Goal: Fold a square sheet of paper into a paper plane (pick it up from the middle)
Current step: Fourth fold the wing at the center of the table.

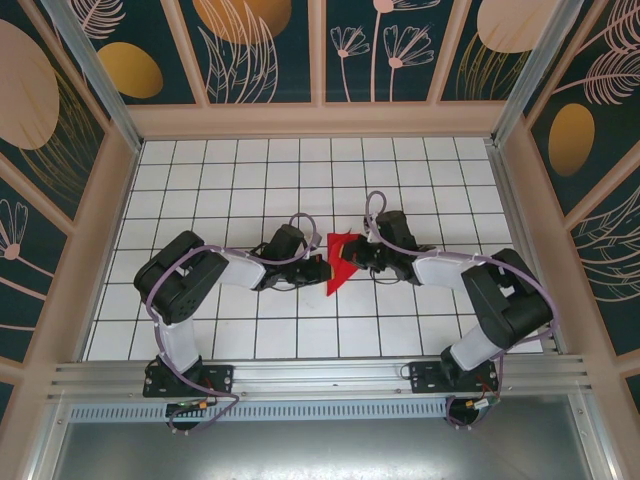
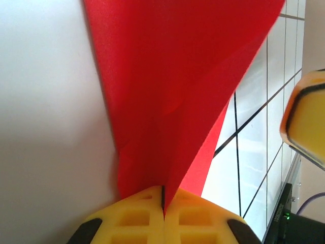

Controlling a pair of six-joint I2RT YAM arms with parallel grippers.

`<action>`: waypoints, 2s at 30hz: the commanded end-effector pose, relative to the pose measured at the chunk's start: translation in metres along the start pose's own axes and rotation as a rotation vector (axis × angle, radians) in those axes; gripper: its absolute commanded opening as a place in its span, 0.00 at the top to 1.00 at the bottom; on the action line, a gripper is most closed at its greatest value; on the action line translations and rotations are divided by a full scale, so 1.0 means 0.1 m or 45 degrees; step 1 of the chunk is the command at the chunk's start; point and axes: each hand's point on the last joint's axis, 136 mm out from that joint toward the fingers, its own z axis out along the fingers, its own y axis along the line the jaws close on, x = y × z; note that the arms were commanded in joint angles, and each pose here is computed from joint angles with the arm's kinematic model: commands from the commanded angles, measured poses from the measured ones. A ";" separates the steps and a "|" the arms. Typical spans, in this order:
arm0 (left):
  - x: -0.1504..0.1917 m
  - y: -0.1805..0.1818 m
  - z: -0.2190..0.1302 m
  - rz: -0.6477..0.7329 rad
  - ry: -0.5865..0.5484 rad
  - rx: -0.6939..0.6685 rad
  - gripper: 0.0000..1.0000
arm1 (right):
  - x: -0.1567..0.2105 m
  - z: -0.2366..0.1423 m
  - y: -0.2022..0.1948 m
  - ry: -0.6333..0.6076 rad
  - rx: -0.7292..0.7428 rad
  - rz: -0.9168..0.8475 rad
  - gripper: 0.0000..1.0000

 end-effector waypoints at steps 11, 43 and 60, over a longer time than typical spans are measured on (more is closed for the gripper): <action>0.02 0.19 -0.15 0.202 0.075 -0.265 0.93 | -0.03 0.07 -0.34 -0.004 0.141 0.071 0.98; -0.06 -0.02 -0.23 0.293 0.047 -0.213 0.71 | 0.34 0.30 -0.54 0.124 0.195 0.144 1.00; -0.04 -0.07 -0.26 0.308 0.043 -0.175 0.72 | 0.32 0.29 -0.54 0.128 0.213 0.131 0.99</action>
